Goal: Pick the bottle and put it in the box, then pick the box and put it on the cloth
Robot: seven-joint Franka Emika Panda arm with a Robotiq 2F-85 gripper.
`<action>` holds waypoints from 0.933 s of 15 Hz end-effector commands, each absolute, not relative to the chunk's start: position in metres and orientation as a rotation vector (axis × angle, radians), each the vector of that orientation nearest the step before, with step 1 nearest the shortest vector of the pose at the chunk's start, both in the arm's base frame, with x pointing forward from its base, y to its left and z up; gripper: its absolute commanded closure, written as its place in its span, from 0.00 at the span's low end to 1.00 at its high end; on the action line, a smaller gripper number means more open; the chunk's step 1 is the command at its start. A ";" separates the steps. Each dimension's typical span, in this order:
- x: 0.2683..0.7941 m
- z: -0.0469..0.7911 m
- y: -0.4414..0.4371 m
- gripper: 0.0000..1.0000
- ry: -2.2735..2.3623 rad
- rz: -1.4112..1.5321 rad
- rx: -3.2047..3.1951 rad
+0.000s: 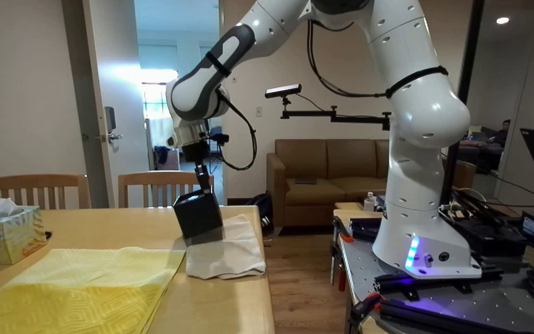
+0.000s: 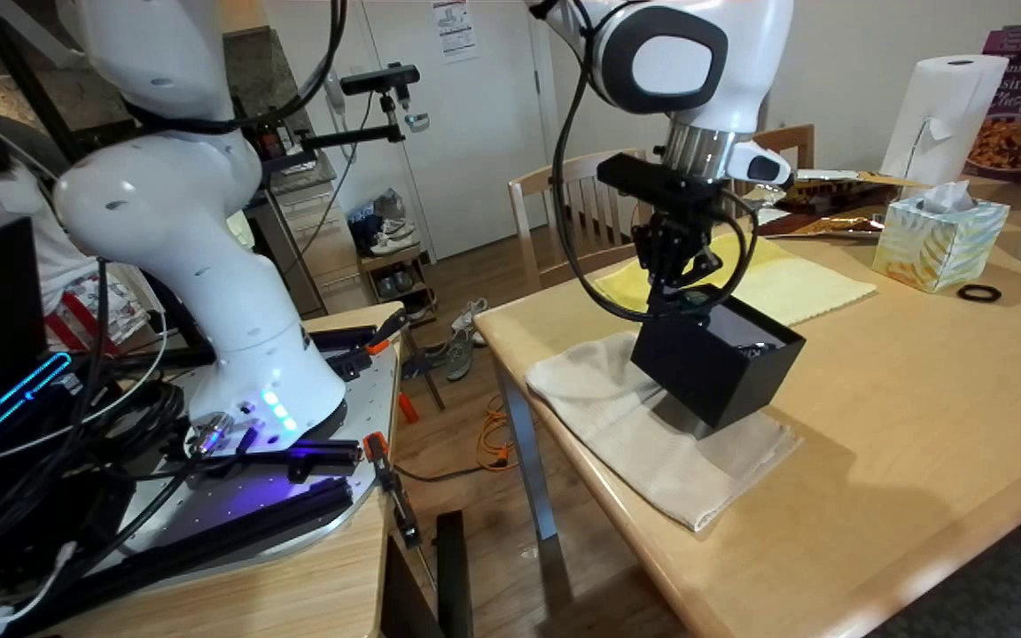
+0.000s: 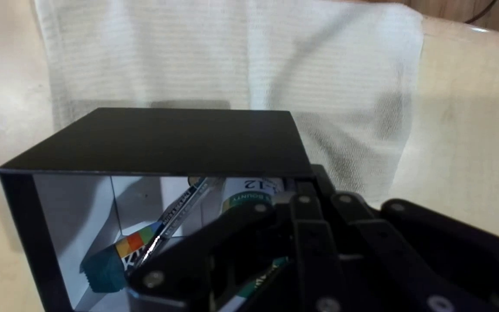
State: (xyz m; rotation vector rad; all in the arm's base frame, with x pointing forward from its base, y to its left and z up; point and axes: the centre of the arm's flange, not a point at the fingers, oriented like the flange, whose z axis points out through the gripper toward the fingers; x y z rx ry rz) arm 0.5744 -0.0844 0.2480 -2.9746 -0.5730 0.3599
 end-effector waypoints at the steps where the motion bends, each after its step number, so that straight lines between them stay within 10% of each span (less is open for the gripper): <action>1: 0.533 0.248 -0.073 0.99 -0.457 0.330 -2.957; 14: 0.547 0.194 -0.055 0.99 -0.658 0.320 -2.919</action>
